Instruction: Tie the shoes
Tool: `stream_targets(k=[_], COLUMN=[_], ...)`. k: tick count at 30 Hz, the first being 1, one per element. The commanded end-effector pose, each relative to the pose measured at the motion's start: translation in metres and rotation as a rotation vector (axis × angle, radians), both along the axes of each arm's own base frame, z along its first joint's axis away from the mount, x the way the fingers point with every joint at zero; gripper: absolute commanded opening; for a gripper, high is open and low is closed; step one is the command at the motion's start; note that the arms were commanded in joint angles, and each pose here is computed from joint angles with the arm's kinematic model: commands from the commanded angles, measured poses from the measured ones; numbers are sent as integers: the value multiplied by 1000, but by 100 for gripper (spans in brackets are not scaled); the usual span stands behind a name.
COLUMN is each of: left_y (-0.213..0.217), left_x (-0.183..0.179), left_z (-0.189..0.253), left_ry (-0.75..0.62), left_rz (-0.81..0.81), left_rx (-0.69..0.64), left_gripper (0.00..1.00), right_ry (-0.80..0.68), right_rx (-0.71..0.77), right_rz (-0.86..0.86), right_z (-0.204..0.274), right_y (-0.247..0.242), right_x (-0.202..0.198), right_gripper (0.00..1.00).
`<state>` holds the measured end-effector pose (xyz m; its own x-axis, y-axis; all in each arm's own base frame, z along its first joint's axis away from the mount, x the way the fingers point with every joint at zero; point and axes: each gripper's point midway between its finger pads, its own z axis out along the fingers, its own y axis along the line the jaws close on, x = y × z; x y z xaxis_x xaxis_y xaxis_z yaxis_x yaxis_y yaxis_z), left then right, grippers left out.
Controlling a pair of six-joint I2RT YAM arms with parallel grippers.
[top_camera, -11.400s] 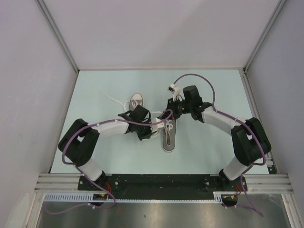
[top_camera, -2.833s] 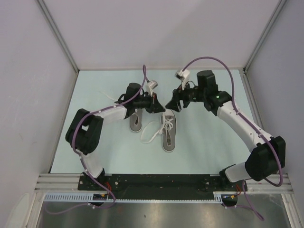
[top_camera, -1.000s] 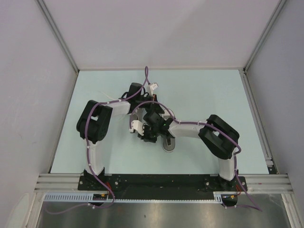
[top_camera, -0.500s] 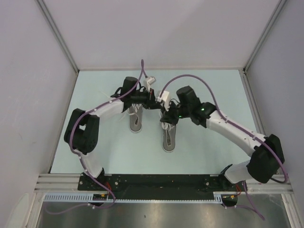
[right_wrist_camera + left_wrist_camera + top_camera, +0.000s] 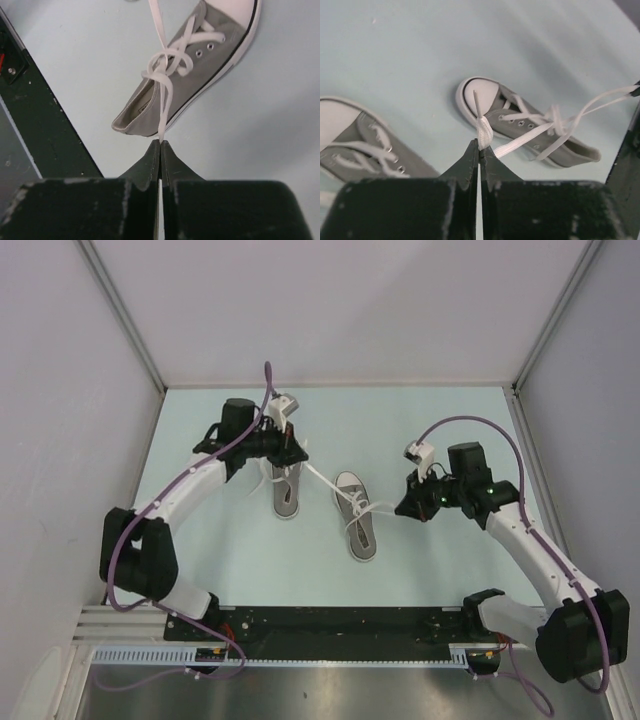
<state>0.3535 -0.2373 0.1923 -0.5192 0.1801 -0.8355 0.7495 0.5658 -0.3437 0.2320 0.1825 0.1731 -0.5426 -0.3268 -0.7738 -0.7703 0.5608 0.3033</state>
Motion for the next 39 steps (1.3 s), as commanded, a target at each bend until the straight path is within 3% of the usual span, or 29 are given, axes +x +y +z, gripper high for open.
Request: stream_targets(k=[1,11,23,25,27,30,32,34,36,38,39], left_y=[31,71,96,90,81,73,67,61,58,56,56], left_x=[-7,-16,3,2,0,-2,-2,-3,-3,-3,-3], left_z=[-9,-26,-31,-28,-25,-24,-21,-20,-19,-20,-21], left_ry=[-46,-39,-66,-59,-47,-39,-37,-29,-29,-24,-20], left_rz=[23,126,186,165,134,103,89,69,64,63,63], left_rx=[101,160,231,199,158,134,127,114,107,98,94], left_gripper=[0,0,0,0,0,0,0,0,0,0,0], right_ry=[88,199,480,464,384,173,-72,-227,-417,-552,-581], right_rx=[86,162,151,151,157,129,31,-87,-166,-235,-258], right_rz=[-46,-219,-253,-250,-253,-191,-72,-22,187,366,410], right_z=[-1,-12,-63,-63,-49,-20,5,12,21,21,17], right_y=[-6,-28,-28,-28,-28,-27,-17,-10,20,45,52], right_x=[-15,2,4,8,23,42,48,50,29,10,8], right_gripper=[0,0,0,10,29,46,53,64,75,75,71])
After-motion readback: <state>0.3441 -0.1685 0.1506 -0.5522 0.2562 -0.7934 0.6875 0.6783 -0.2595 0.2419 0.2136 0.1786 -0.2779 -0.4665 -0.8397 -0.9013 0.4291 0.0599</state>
